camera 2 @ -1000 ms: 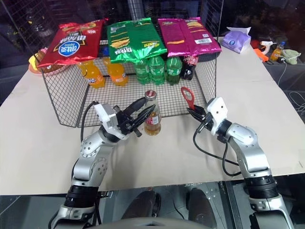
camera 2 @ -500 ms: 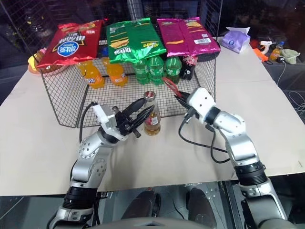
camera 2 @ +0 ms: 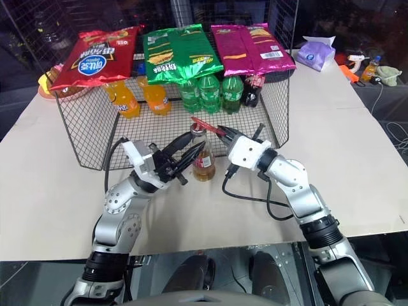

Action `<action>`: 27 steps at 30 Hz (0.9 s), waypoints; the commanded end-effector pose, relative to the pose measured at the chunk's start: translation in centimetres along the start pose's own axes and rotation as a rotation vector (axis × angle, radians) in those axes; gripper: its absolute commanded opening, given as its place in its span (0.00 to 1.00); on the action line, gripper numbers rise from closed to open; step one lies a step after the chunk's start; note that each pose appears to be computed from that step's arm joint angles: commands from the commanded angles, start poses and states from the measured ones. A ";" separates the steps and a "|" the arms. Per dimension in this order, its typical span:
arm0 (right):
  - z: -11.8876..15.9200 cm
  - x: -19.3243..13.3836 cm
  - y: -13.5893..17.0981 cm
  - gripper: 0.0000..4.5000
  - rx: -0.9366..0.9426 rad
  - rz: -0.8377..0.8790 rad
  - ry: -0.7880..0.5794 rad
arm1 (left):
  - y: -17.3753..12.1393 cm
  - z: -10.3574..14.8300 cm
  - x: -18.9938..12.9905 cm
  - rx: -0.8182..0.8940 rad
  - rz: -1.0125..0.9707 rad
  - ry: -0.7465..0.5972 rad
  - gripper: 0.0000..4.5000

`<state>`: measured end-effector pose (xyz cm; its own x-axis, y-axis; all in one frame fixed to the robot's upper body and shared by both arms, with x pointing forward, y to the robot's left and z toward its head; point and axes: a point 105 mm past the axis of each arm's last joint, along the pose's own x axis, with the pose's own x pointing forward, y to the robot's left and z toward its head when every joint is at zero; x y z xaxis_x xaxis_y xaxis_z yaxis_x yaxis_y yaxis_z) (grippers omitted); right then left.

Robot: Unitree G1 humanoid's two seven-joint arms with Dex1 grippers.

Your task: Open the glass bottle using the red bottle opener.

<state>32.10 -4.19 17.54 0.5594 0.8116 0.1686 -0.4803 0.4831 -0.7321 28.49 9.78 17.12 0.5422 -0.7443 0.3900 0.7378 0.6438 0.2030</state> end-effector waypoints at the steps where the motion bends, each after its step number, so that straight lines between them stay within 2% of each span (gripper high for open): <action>1: 0.7 0.6 0.1 0.00 -0.043 0.001 -0.035 | -0.3 -1.2 -0.2 -0.024 -0.005 0.051 0.32; 6: 0.5 1.0 0.4 0.00 -0.120 0.009 -0.031 | -0.4 -1.1 -0.1 -0.026 -0.009 0.051 0.32; 16: 2.0 1.1 1.4 0.00 -0.345 0.028 -0.145 | -0.3 -1.3 -0.2 -0.028 0.000 0.058 0.32; 20: 2.1 1.3 1.9 0.00 -0.348 0.052 -0.165 | -0.3 -1.3 -0.1 -0.027 0.000 0.061 0.32; 27: 2.1 2.3 1.5 0.00 -0.496 0.057 -0.147 | -0.4 -1.5 0.1 -0.029 -0.004 0.067 0.32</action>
<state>33.02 -3.45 17.91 0.5334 0.8243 0.1898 -0.1592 0.3182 -0.9346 28.51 9.90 17.06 0.5486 -0.7398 0.3896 0.7348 0.6489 0.1976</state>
